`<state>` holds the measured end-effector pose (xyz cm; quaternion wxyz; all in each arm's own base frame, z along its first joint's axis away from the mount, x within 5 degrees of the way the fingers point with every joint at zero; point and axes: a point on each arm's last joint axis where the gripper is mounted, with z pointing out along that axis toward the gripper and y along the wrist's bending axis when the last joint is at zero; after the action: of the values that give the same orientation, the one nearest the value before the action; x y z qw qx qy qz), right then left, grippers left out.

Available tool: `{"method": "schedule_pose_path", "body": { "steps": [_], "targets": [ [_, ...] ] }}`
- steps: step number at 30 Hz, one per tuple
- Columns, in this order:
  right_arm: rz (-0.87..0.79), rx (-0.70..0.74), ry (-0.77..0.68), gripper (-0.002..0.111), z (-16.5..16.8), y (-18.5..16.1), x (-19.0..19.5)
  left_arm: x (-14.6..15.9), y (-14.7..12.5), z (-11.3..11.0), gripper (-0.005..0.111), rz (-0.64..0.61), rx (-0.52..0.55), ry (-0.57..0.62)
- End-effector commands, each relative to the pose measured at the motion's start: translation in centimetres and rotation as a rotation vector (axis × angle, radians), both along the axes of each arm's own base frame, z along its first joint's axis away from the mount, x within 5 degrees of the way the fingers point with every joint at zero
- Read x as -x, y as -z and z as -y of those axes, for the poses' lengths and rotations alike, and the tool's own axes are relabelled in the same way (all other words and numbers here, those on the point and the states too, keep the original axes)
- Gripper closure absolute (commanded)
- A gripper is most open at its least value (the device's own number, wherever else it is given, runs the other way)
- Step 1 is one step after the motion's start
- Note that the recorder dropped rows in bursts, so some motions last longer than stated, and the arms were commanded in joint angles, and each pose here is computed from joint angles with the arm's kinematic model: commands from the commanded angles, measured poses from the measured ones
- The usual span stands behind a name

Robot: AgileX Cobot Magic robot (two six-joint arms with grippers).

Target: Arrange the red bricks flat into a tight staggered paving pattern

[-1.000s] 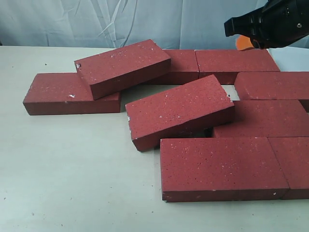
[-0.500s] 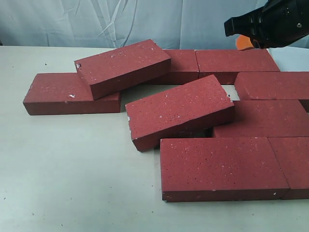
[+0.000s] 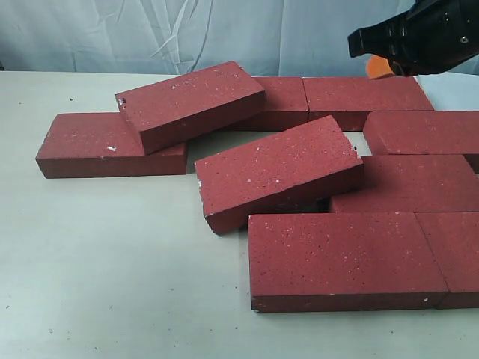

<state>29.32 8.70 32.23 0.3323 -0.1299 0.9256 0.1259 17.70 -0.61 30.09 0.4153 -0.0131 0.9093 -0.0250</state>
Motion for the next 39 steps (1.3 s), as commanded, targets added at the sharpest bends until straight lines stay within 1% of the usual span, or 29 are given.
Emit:
{"method": "schedule_pose_path", "body": {
  "steps": [1,4,6,11,15,19,24,28,32,33,34,37,38,39],
  "targets": [
    [0.005,0.022,-0.010,0.109,0.0,0.0,0.0,-1.1,1.2,0.3,0.107,-0.088,0.029,0.000],
    [0.020,0.019,-0.006,0.109,0.0,-0.1,-0.1,-2.0,2.2,0.4,0.107,-0.132,0.037,0.003],
    [0.019,0.019,-0.006,0.109,0.0,-0.1,-0.2,-2.6,3.0,0.7,0.107,-0.169,0.044,0.031],
    [0.018,0.017,-0.003,0.109,0.0,-0.1,-0.2,-4.1,4.9,1.9,0.107,-0.250,0.138,0.128],
    [0.014,0.019,-0.004,0.109,0.0,0.1,-0.3,-5.2,6.3,2.8,0.107,-0.295,0.225,0.176],
    [-0.034,0.030,-0.005,0.109,-0.2,1.5,-1.1,-5.9,7.4,3.6,0.107,-0.331,0.288,0.229],
    [-0.109,0.048,-0.006,0.109,-0.5,3.9,-2.3,-6.6,8.6,4.1,0.107,-0.363,0.337,0.253],
    [-0.179,0.040,-0.001,0.109,-0.9,6.1,-3.2,-6.9,10.2,5.7,0.107,-0.433,0.328,0.311],
    [-0.226,0.025,0.006,0.109,-1.2,7.4,-3.7,-7.2,11.3,8.1,0.107,-0.480,0.269,0.432],
    [-0.234,0.027,0.005,0.109,-1.2,7.6,-3.7,-7.4,11.2,8.6,0.107,-0.478,0.255,0.453],
    [-0.237,0.029,0.002,0.109,-1.2,7.7,-3.7,-7.9,11.2,9.5,0.107,-0.473,0.226,0.492],
    [-0.245,0.040,-0.008,0.109,-1.2,7.7,-3.6,-9.0,11.4,10.7,0.107,-0.433,0.195,0.506],
    [-0.247,0.049,-0.012,0.109,-1.1,7.8,-3.7,-9.2,11.7,11.5,0.107,-0.446,0.170,0.545],
    [-0.247,0.059,-0.015,0.109,-1.1,7.9,-3.7,-9.2,11.9,11.9,0.107,-0.454,0.159,0.565]
  ]
}}
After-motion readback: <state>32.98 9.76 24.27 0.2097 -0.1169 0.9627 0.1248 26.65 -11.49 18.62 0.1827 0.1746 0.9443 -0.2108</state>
